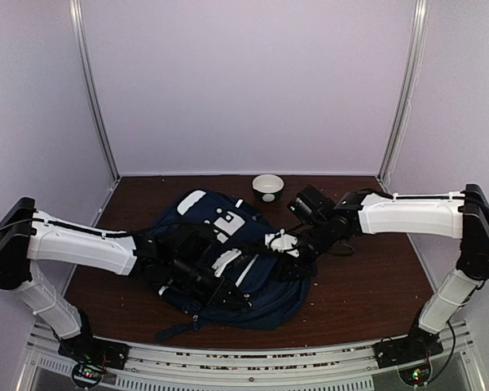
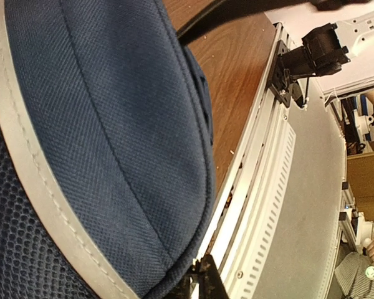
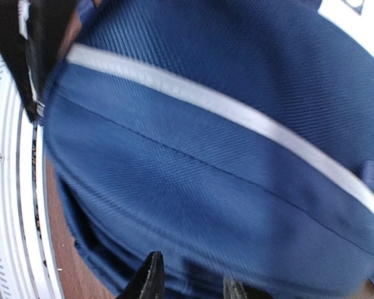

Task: Pack the student bag
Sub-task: Zip the upper front pocket of the bag in the student bag, then grab the upper front pocket of the student bag.

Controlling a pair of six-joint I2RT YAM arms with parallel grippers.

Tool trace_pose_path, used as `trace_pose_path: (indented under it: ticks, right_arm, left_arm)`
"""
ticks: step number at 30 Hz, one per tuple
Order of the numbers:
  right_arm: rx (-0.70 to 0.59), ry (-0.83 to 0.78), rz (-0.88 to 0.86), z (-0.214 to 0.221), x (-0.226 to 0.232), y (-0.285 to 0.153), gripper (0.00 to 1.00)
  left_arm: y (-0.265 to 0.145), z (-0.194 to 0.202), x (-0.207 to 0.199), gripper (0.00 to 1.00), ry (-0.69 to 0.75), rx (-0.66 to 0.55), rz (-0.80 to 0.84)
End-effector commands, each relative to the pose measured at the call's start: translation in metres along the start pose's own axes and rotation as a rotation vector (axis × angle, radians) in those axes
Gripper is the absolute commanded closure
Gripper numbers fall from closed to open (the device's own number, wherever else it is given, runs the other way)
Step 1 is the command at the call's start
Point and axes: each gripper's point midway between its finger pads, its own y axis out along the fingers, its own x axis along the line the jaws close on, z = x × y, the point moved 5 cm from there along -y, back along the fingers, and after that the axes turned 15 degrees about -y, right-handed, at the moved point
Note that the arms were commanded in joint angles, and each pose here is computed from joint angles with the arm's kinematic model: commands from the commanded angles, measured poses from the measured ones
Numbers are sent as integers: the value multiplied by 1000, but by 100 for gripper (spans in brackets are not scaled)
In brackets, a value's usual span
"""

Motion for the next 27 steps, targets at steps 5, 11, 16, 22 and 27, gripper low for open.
trace_pose_path:
  ticks: [5, 11, 16, 22, 27]
  right_arm:
    - [-109, 56, 61, -14, 25, -52, 64]
    - [-188, 115, -4, -26, 55, -51, 63]
    - [-197, 210, -64, -39, 64, -30, 63]
    - [-125, 160, -21, -51, 68, 6, 66]
    - [-77, 122, 42, -48, 61, 26, 68]
  left_arm:
    - [-6, -27, -47, 75, 129, -77, 152]
    - [-51, -8, -41, 65, 250, -88, -36]
    - [-72, -2, -11, 64, 290, -150, -271]
    - [-79, -6, 13, 64, 239, -299, -381]
    - [-88, -2, 16, 65, 206, -384, -360]
